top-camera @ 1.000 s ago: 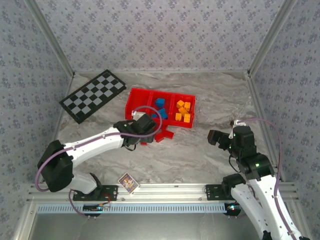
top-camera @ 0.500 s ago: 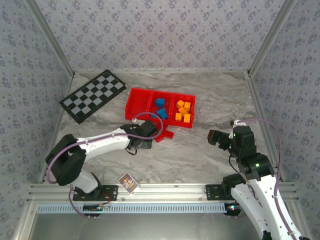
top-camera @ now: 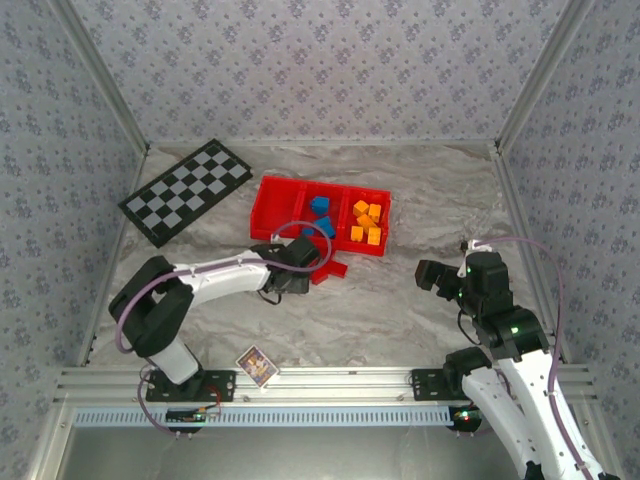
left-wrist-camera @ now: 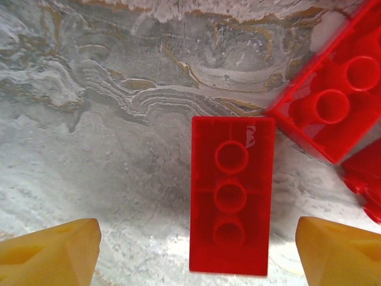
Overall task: Sort the legos into containers by color
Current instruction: Pick up the lego from the center of the table, then place the lego in the container.
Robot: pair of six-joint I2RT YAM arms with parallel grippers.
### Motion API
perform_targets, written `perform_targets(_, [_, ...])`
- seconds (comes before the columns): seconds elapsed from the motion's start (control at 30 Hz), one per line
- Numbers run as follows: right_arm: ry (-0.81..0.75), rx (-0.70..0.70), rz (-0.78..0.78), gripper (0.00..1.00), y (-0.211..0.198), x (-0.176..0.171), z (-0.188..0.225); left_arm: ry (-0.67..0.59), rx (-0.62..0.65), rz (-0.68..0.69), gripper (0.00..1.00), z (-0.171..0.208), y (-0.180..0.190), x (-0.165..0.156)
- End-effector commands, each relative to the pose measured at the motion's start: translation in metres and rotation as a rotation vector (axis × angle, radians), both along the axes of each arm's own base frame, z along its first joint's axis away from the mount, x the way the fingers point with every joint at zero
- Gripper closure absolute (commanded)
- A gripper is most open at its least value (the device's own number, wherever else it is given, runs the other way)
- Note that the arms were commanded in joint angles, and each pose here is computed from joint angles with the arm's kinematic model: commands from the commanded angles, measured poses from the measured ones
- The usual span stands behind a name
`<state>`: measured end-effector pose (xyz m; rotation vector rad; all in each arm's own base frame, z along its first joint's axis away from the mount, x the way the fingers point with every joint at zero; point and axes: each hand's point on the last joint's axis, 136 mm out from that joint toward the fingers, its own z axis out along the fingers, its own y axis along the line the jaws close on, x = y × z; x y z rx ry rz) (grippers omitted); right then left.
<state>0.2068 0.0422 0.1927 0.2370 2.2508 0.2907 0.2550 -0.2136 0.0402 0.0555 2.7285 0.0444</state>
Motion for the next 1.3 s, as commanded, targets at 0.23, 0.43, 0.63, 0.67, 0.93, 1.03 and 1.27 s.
perform_targets(0.23, [0.005, -0.002, -0.014, 0.0, -0.001, 0.002, -0.003, 0.038, -0.026, 0.031, 0.37, -0.015, -0.008, 0.017])
perform_targets(0.43, [0.01, -0.002, -0.015, 0.0, -0.001, 0.003, -0.004, 0.024, -0.025, 0.075, 0.58, -0.017, 0.004, 0.019])
perform_targets(0.63, [0.018, -0.002, -0.014, 0.0, -0.001, 0.004, -0.006, -0.052, -0.067, 0.098, 0.67, -0.001, 0.012, 0.02])
perform_targets(0.67, [0.019, -0.002, -0.015, 0.0, -0.001, 0.004, -0.006, -0.075, -0.073, 0.109, 0.67, 0.006, 0.015, 0.019])
perform_targets(0.93, [0.025, -0.002, -0.013, 0.0, -0.001, 0.004, -0.006, -0.336, -0.152, 0.144, 0.71, 0.093, 0.041, 0.027])
perform_targets(1.03, [0.025, 0.002, -0.015, 0.0, -0.001, 0.004, -0.007, -0.453, -0.165, 0.107, 0.69, 0.131, 0.044, 0.039])
perform_targets(1.27, [0.027, 0.002, -0.015, 0.0, -0.001, 0.004, -0.007, -0.442, -0.191, 0.081, 0.69, 0.152, 0.05, 0.099])
